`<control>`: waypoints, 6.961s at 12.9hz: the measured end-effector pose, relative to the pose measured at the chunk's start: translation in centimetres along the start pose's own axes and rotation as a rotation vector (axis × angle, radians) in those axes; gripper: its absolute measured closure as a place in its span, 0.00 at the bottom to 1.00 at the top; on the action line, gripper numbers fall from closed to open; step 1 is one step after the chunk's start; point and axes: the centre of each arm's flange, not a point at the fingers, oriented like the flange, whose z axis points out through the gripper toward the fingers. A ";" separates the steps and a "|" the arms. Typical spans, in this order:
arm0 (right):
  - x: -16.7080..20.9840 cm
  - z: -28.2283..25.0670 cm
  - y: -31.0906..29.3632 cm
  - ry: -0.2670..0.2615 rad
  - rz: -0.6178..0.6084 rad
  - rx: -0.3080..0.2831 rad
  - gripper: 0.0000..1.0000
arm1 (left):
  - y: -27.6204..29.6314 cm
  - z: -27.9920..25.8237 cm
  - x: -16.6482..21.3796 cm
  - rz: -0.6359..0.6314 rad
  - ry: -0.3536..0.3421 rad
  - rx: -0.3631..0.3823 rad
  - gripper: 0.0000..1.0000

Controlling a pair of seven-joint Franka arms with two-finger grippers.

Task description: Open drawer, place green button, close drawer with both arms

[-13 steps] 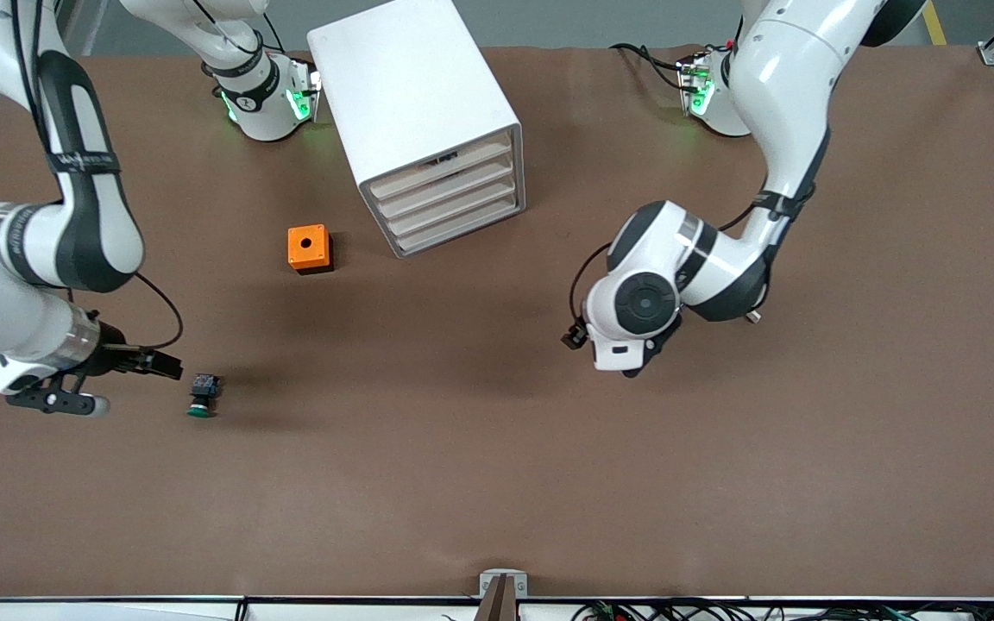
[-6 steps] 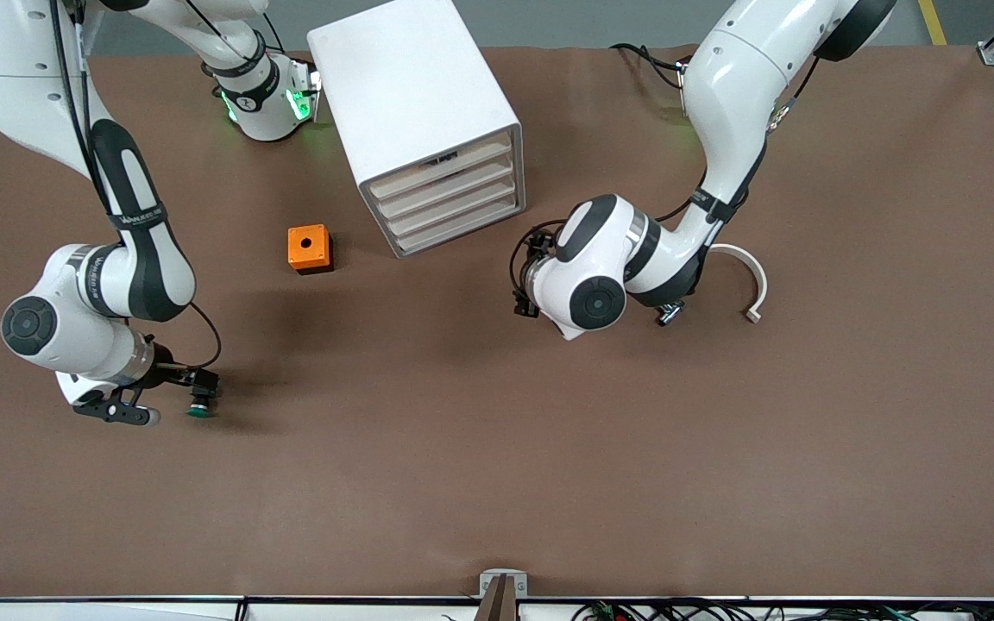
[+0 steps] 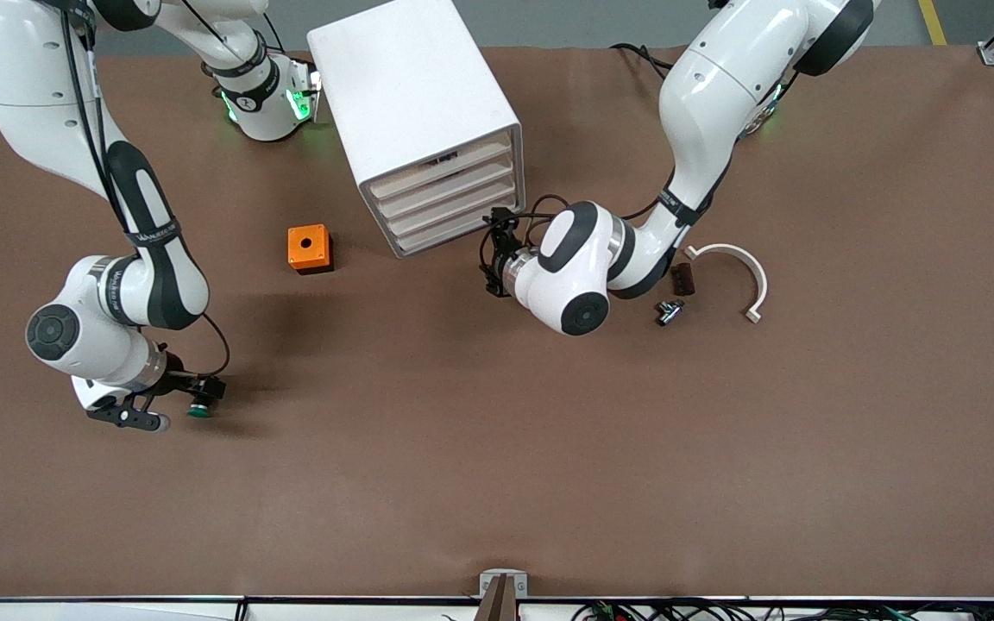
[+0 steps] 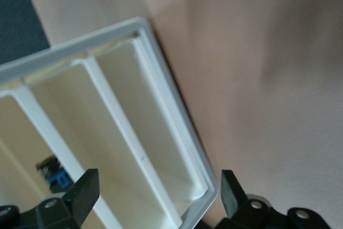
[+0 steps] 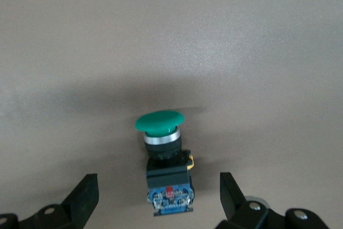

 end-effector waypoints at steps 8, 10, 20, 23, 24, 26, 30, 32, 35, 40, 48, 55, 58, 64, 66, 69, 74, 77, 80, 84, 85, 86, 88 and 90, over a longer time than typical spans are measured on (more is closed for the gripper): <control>-0.2 1.8 0.1 -0.010 0.000 -0.005 0.07 | 2.0 3.5 0.9 -0.114 -0.144 0.131 0.00; -0.3 2.1 0.1 -0.010 0.000 -0.005 0.29 | 1.9 5.5 0.8 -0.156 -0.146 0.165 0.00; -0.5 2.3 0.1 -0.013 0.001 -0.006 0.59 | 1.0 10.3 0.4 -0.239 -0.086 0.213 0.65; -0.5 2.3 0.1 -0.013 0.002 -0.006 0.59 | 0.9 10.5 0.2 -0.275 -0.081 0.217 0.85; -0.5 2.3 0.1 -0.013 0.002 -0.006 0.59 | 0.9 10.5 0.2 -0.277 -0.080 0.217 0.85; -0.5 2.3 0.1 -0.012 0.002 -0.006 0.59 | 1.0 10.5 0.3 -0.278 -0.080 0.217 0.85; -0.4 0.0 -2.0 -0.041 0.078 -0.002 0.59 | 2.7 7.7 1.2 -0.294 -0.115 0.185 0.85; -0.8 -5.3 -7.3 -0.083 0.177 -0.003 0.59 | 4.8 3.7 2.7 -0.287 -0.171 0.150 0.85; -4.4 -13.7 -17.4 -0.079 0.319 0.015 0.59 | 7.0 -0.2 4.7 -0.242 -0.233 0.116 0.85; -15.9 -19.2 -33.6 -0.089 0.539 0.037 0.59 | 8.1 -1.4 5.7 -0.136 -0.257 0.081 0.47; -28.5 -17.9 -43.9 -0.100 0.764 -0.016 0.59 | 9.9 -12.6 10.3 -0.085 -0.191 -0.027 0.00; -34.4 -14.1 -46.7 -0.087 0.892 -0.022 0.59 | 4.4 -19.4 9.8 0.156 0.204 -0.181 0.00; -34.7 -12.9 -46.7 -0.086 0.915 -0.043 0.59 | 2.5 -20.4 8.3 0.376 0.321 -0.216 0.00; -36.3 -9.7 -47.3 -0.076 0.906 -0.078 0.52 | 1.2 -15.7 2.2 0.733 0.658 -0.355 0.00; -36.1 -9.8 -47.3 -0.048 0.877 -0.079 0.30 | 1.4 -13.8 0.9 0.863 0.683 -0.381 0.00; -35.4 -10.1 -47.0 -0.027 0.751 -0.077 0.01 | 3.0 -11.0 0.4 0.974 0.682 -0.412 0.00; -27.4 -12.3 -43.3 -0.026 0.298 -0.061 0.00 | 3.0 -2.1 -1.2 1.056 0.704 -0.324 0.00; -19.6 -15.6 -38.5 -0.030 0.064 -0.045 0.00 | 1.9 0.0 -1.9 1.071 0.670 -0.293 0.00; -12.7 -17.4 -32.2 -0.018 -0.096 -0.025 0.00 | 0.5 2.5 -2.9 1.080 0.613 -0.255 0.00; -4.9 -18.3 -20.8 -0.018 -0.217 -0.021 0.00 | -2.5 7.1 -5.2 1.061 0.574 -0.224 0.00; -3.5 -18.8 -17.5 -0.028 -0.233 -0.023 0.00 | -3.3 8.2 -5.7 1.051 0.562 -0.218 0.00; -2.5 -19.7 -14.4 -0.043 -0.253 -0.023 0.00 | -4.1 9.1 -6.3 1.045 0.545 -0.209 0.00; -1.4 -22.4 -8.2 -0.060 -0.294 -0.016 0.00 | -5.7 10.6 -7.2 1.029 0.520 -0.197 0.00; -1.7 -25.9 -2.5 -0.082 -0.276 -0.006 0.00 | -6.6 11.7 -7.6 1.021 0.511 -0.184 0.00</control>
